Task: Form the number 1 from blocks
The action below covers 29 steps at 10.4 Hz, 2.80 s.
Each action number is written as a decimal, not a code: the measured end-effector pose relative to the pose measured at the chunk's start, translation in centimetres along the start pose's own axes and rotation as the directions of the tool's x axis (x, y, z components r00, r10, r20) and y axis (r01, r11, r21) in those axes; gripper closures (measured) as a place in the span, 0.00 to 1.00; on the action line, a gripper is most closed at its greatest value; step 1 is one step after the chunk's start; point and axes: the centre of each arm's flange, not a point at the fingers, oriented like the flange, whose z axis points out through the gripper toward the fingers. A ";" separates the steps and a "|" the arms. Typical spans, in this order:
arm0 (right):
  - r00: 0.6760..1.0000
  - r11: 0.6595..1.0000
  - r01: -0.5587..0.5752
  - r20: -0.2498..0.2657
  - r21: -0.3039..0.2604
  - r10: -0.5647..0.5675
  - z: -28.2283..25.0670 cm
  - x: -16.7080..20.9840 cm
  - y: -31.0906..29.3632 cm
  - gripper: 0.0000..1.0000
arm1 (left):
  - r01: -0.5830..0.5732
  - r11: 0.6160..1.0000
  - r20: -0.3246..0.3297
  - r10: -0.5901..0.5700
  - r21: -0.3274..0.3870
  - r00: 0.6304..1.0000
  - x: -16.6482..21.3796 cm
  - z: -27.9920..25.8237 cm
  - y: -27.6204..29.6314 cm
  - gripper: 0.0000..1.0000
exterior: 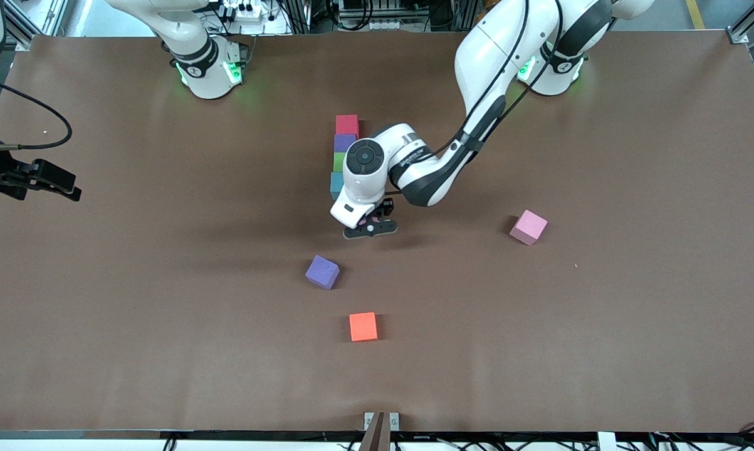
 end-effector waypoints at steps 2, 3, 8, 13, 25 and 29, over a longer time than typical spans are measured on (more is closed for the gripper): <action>1.000 1.000 0.000 0.003 0.000 0.000 0.2 0.1 0.0 0.00 | 0.013 1.000 -0.011 -0.013 -0.026 1.000 -0.1 0.0 0.6 0.40; 1.000 1.000 0.000 0.003 0.000 0.000 0.2 0.1 0.0 0.00 | 0.017 0.999 -0.011 -0.018 -0.034 1.000 -0.7 0.6 1.0 0.40; 1.000 1.000 0.000 0.006 0.000 0.000 0.4 0.2 0.0 0.00 | 0.015 0.999 -0.006 -0.015 -0.042 1.000 -3.8 1.6 2.7 0.40; 1.000 1.000 0.001 0.007 0.000 -0.001 0.5 0.2 0.0 0.00 | 0.042 0.996 -0.032 -0.044 -0.084 0.998 -4.2 2.3 3.3 0.40; 1.000 1.000 0.004 0.008 0.001 -0.004 0.5 0.3 -0.3 0.00 | 0.023 0.996 -0.042 -0.027 -0.088 0.999 -5.6 1.5 4.4 0.00; 1.000 0.999 0.005 0.011 0.049 -0.006 0.7 0.4 -0.9 0.00 | 0.070 0.997 -0.046 -0.071 -0.005 0.996 -4.7 -4.4 3.9 0.00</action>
